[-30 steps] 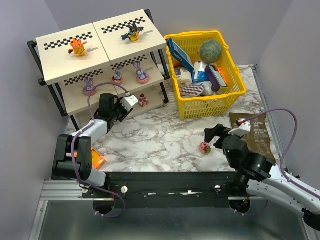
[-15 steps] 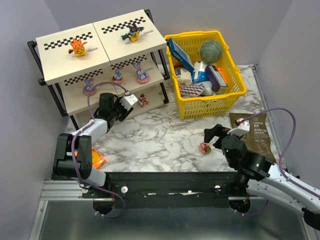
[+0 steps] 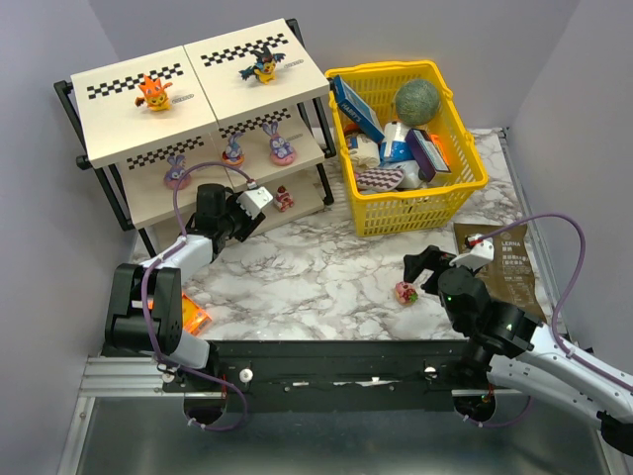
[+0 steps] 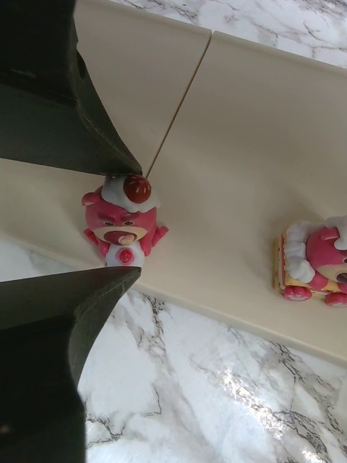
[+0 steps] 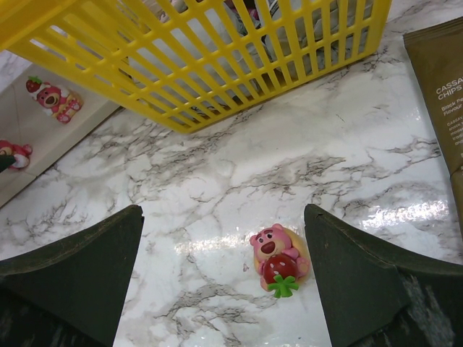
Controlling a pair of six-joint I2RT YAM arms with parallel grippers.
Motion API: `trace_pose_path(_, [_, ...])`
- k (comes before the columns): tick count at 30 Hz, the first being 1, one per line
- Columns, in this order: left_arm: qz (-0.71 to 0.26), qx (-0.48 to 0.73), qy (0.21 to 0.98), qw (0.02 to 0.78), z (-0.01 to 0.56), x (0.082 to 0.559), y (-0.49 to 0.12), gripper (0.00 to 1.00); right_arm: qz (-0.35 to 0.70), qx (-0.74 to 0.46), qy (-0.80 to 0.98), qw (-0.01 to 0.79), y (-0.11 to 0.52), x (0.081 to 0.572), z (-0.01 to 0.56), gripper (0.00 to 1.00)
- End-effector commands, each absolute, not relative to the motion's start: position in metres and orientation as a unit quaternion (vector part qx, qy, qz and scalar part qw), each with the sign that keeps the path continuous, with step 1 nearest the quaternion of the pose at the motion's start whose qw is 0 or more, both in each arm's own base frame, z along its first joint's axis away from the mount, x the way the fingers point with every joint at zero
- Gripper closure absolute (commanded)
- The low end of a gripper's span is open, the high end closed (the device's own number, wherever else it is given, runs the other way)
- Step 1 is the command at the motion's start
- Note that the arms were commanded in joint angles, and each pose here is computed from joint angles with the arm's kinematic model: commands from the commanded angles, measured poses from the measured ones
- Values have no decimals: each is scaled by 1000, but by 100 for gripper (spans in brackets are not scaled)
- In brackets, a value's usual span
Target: Place and organize the plastic toys onto the shelf
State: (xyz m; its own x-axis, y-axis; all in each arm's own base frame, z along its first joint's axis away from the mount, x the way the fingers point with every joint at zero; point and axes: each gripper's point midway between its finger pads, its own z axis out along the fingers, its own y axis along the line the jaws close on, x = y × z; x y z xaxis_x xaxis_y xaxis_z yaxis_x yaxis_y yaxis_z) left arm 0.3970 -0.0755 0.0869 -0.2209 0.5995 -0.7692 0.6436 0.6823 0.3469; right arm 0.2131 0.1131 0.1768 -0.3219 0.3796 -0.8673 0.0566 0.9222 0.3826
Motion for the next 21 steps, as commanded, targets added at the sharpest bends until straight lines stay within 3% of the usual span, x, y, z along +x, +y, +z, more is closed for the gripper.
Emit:
trace_pose_path(1, [-16, 389, 779, 491, 94, 404, -72, 37, 139, 134, 800, 568, 113, 214, 174, 1])
trace_pose_path(11, [-15, 379, 774, 507, 102, 407, -72, 32, 138, 132, 801, 567, 114, 214, 172, 1])
trace_pose_path(21, [-3, 376, 766, 522, 113, 405, -70, 19, 136, 133, 803, 565, 114, 214, 169, 1])
